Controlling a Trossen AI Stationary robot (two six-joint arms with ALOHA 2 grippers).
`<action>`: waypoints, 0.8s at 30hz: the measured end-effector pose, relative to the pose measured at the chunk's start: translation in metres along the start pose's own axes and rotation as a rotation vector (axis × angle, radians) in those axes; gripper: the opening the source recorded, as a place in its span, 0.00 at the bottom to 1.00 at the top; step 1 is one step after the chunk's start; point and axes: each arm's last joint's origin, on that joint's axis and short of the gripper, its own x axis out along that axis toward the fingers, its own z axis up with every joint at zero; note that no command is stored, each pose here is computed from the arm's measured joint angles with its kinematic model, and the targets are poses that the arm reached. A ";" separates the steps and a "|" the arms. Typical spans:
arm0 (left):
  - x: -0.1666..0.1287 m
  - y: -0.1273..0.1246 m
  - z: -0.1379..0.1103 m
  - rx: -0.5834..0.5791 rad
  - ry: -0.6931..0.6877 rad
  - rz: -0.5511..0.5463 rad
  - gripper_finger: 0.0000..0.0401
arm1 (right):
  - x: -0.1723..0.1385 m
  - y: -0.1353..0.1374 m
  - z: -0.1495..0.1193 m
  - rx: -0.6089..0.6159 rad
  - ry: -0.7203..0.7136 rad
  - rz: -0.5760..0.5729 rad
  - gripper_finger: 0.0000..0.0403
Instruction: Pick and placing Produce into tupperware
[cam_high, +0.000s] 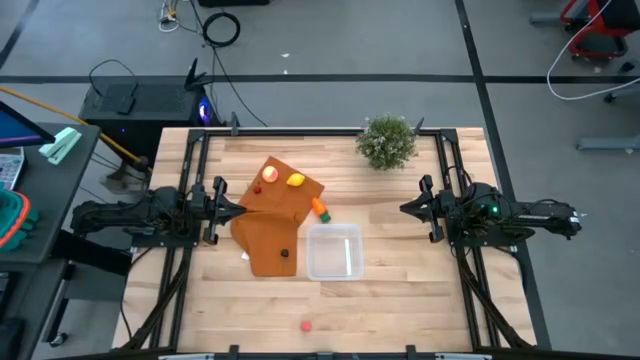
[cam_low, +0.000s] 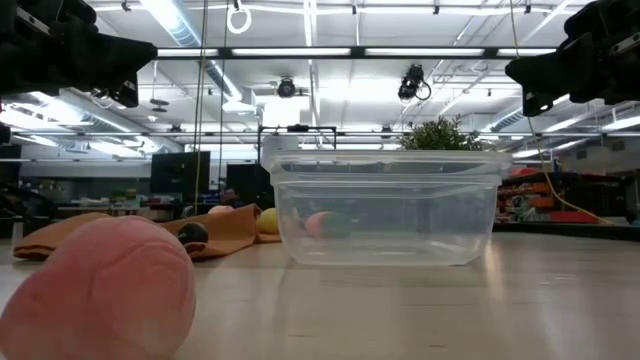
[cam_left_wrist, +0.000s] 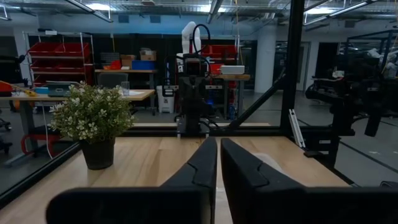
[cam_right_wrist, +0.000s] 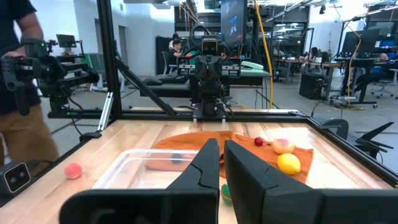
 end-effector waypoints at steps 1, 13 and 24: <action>0.000 0.000 0.000 0.000 0.000 0.000 0.08 | 0.000 0.000 0.000 0.000 0.000 0.000 0.00; 0.000 0.000 0.000 0.000 0.000 0.000 0.07 | 0.000 0.000 0.000 0.000 0.000 0.000 0.00; 0.000 0.000 0.000 0.000 0.000 0.000 0.09 | 0.000 0.000 0.000 0.000 0.000 0.000 0.00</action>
